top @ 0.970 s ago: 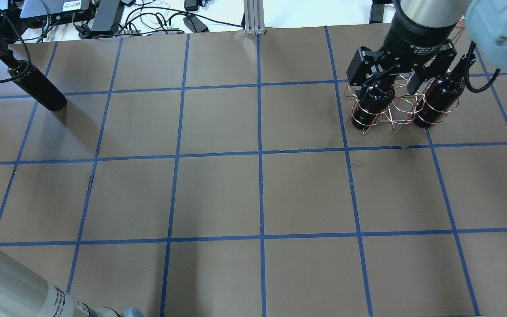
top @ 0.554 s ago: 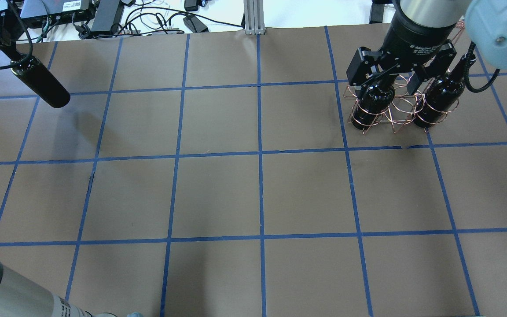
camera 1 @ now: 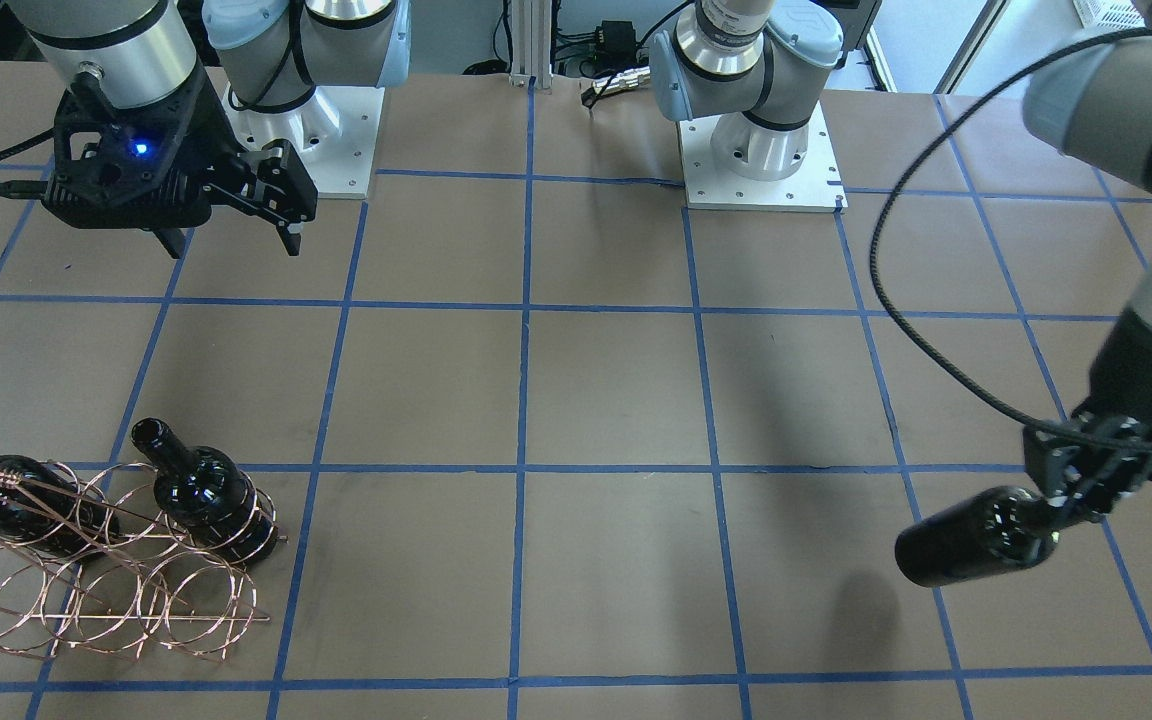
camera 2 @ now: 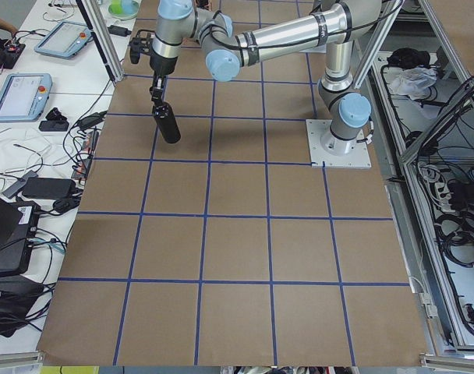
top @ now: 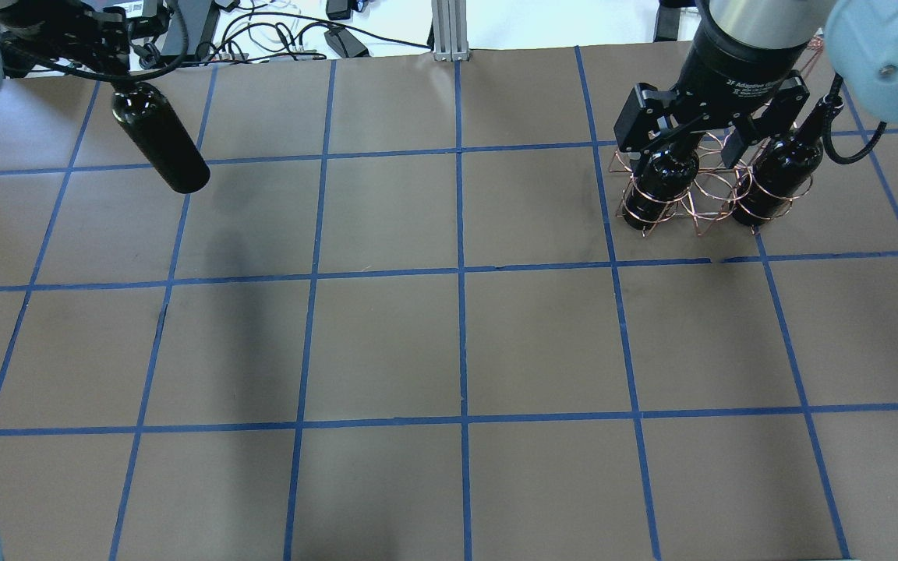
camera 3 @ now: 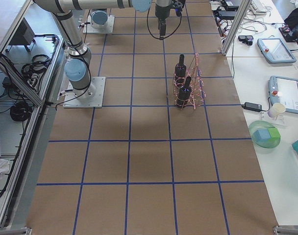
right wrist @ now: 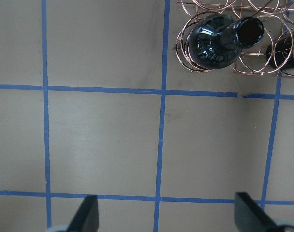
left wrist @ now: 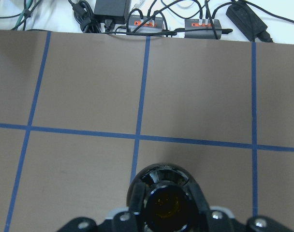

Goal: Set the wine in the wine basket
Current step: 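Carry the bottle with the left gripper toward the table center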

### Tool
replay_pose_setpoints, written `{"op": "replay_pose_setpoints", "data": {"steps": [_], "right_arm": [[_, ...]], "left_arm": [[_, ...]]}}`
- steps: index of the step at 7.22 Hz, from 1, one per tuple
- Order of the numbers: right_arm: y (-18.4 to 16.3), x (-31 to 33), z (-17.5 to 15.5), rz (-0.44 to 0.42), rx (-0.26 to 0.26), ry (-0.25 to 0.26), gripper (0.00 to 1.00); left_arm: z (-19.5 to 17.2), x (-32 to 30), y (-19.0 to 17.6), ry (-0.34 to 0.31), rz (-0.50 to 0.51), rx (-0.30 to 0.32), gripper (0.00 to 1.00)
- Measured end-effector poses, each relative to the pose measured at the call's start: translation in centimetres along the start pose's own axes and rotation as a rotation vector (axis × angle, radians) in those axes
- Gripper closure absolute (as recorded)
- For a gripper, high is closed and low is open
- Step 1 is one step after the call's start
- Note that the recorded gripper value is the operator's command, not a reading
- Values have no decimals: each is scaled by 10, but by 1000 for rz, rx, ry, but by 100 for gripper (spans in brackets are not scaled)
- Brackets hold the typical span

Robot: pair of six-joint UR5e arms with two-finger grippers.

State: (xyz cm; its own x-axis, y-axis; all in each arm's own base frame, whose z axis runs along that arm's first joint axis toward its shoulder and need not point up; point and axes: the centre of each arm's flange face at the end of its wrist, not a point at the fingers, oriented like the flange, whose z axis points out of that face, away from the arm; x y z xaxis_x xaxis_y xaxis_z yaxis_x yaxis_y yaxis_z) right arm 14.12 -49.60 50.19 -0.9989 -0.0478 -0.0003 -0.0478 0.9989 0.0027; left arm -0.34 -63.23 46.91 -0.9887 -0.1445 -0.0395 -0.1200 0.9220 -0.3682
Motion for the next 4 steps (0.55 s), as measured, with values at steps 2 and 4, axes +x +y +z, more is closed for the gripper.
{"op": "replay_pose_setpoints", "data": {"steps": [2,4], "right_arm": [[0,0,0,0,-1,0,0],[0,0,0,1,-5,0,0]], "left_arm": [[-22,82,50,-28,-105,-5,93],[-47,144,97,-39,-208,8,95]]}}
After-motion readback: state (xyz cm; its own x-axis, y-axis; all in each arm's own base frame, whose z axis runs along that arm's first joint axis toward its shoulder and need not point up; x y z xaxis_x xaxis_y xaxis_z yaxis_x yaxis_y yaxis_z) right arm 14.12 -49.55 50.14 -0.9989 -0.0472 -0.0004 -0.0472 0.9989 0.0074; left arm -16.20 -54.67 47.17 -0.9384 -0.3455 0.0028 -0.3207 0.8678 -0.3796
